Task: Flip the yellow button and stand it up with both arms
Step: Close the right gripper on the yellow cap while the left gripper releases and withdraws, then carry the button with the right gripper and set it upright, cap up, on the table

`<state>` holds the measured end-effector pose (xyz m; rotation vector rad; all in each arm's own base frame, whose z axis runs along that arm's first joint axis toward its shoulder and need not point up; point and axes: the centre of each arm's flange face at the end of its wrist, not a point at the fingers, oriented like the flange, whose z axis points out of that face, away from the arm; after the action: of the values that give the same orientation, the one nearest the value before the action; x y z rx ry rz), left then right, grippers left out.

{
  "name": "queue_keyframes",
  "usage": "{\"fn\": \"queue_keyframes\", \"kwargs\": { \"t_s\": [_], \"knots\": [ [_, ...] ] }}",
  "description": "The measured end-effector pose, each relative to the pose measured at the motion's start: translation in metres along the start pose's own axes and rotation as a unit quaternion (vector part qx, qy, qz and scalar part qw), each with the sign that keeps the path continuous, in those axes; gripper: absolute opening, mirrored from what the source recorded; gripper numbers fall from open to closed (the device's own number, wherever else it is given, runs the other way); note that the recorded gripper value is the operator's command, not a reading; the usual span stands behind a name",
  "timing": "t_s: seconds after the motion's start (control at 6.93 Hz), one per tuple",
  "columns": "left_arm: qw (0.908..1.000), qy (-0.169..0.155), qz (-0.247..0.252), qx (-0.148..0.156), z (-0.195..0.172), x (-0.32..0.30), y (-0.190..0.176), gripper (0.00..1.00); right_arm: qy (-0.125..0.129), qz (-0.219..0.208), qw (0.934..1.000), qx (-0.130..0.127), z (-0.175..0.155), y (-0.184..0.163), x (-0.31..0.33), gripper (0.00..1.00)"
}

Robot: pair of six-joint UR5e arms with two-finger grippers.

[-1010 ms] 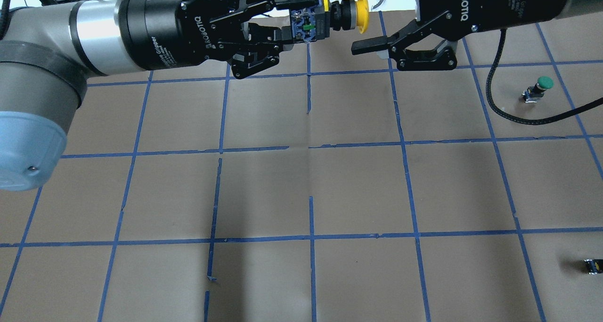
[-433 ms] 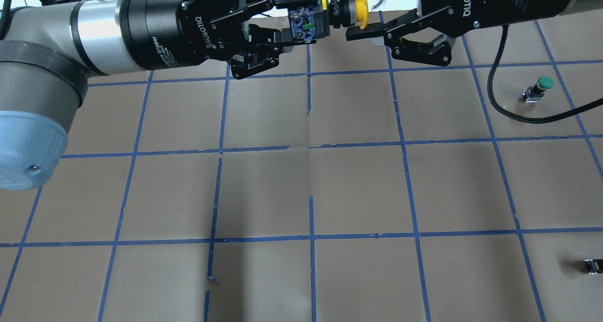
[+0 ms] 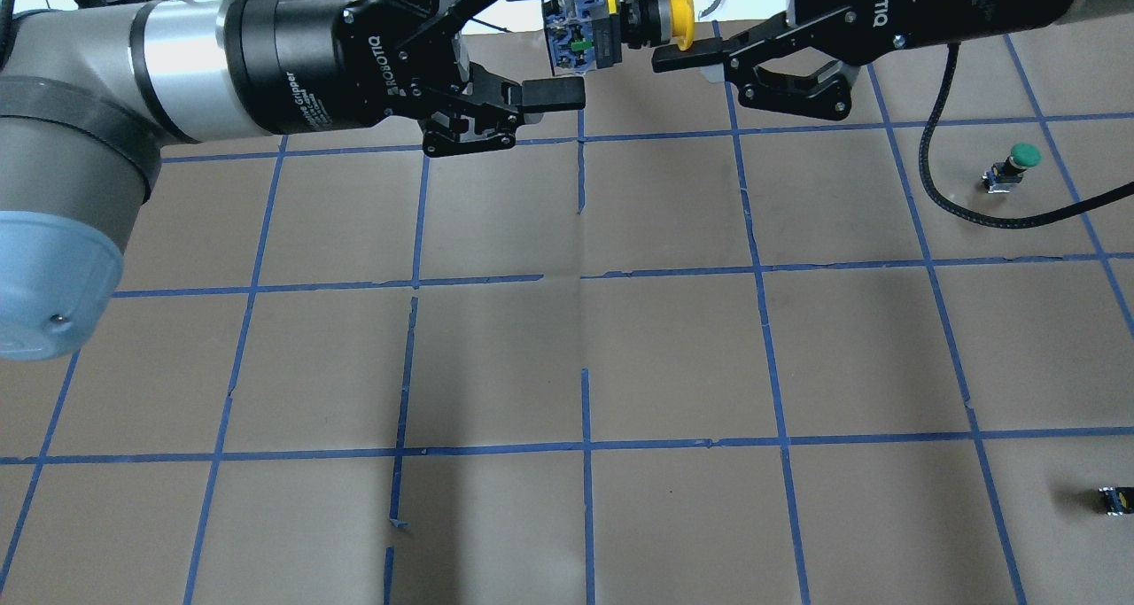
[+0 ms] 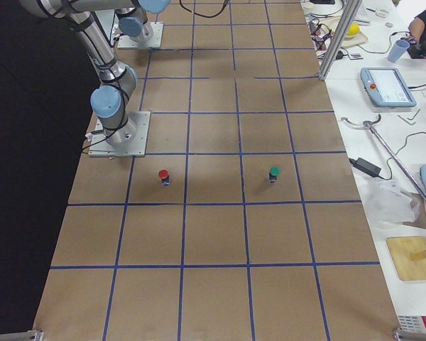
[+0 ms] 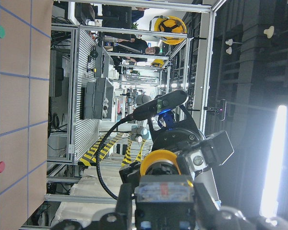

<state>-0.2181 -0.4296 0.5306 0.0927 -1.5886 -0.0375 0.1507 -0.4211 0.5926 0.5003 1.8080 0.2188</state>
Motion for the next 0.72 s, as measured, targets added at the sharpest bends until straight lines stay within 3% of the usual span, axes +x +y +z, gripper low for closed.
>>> {"fn": "queue_keyframes", "kwargs": {
  "t_s": [0.14, 0.29, 0.43, 0.58, 0.72],
  "knots": [
    [0.9999, -0.013, -0.001, 0.002, -0.001, -0.002, 0.000, 0.91, 0.012, -0.004, 0.9999, 0.006, -0.003, -0.003, 0.001, 0.31],
    [0.9997, -0.022, -0.003, 0.008, -0.007, -0.004, -0.003, 0.92, 0.045, -0.012, 0.9987, 0.021, -0.010, -0.008, 0.007, 0.27],
    [0.9987, -0.046, -0.005, 0.023, -0.019, -0.010, -0.009, 0.97, 0.106, -0.021, 0.9929, 0.051, -0.027, -0.019, 0.019, 0.23],
    [0.9957, -0.079, -0.012, 0.047, -0.041, -0.019, -0.019, 0.99, 0.185, -0.023, 0.9786, 0.087, -0.049, -0.032, 0.035, 0.08],
    [0.9909, -0.112, -0.021, 0.072, -0.066, -0.029, -0.029, 0.99, 0.283, -0.022, 0.9521, 0.113, -0.071, -0.043, 0.057, 0.03]
  ]
}}
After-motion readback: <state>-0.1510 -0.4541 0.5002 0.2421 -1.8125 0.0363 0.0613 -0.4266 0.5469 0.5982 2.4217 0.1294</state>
